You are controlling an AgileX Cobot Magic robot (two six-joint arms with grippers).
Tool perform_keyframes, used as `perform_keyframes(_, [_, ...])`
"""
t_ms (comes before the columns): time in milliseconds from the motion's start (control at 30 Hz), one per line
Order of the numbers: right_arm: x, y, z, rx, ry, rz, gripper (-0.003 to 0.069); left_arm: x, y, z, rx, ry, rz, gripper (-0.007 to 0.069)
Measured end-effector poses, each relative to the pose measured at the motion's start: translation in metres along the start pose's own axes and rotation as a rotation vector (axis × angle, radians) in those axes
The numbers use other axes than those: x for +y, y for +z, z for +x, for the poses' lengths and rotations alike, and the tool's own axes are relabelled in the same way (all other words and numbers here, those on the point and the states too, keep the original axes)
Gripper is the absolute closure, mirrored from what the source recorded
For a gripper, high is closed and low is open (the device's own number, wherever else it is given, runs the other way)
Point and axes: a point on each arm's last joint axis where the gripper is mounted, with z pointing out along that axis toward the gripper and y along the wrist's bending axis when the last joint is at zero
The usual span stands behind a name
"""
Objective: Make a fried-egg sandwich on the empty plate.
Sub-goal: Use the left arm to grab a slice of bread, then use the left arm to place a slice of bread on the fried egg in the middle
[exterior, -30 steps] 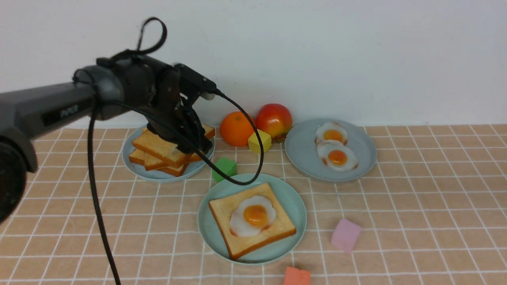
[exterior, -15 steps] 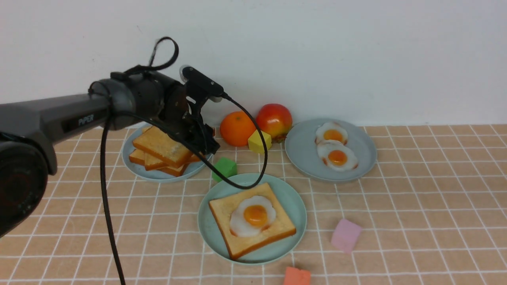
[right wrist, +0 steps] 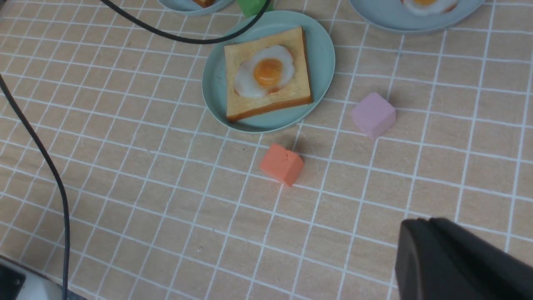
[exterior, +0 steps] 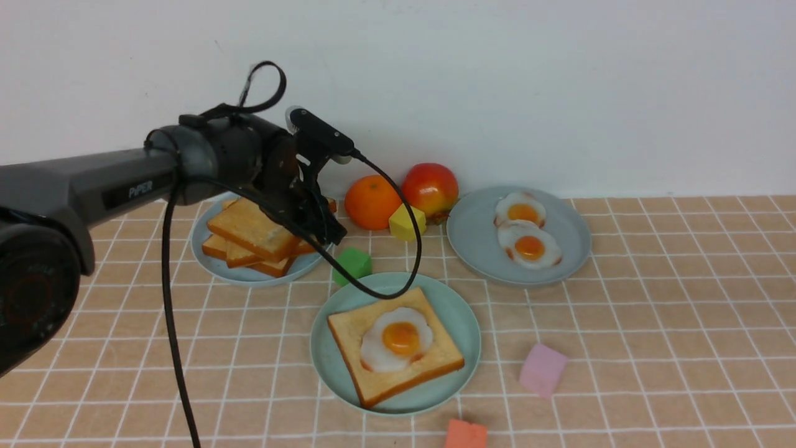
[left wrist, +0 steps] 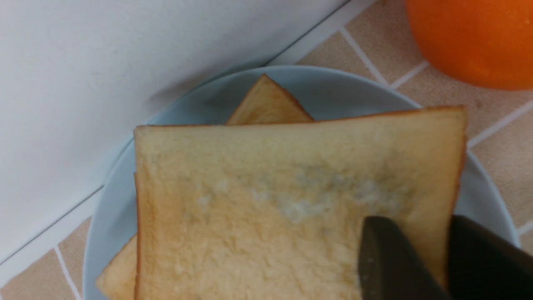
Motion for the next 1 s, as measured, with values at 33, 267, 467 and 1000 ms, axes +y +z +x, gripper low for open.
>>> perform_keyframes(33, [0.0, 0.0, 0.0, 0.0, 0.0, 0.0, 0.0627, 0.001, -0.005, -0.001, 0.004, -0.002, -0.001, 0.0512])
perform_keyframes(267, [-0.001, 0.0, 0.0, 0.004, -0.003, 0.007, 0.0627, 0.001, -0.069, -0.017, 0.007, -0.045, 0.026, 0.0515])
perform_keyframes(467, [0.0, -0.009, 0.007, -0.007, -0.014, 0.006, 0.0624, -0.092, -0.128, -0.003, -0.044, 0.205, 0.161, 0.0515])
perform_keyframes(1000, [0.005, -0.037, 0.025, -0.09, -0.014, -0.028, 0.0616, -0.174, -0.1, 0.032, -0.024, 0.406, 0.281, 0.0522])
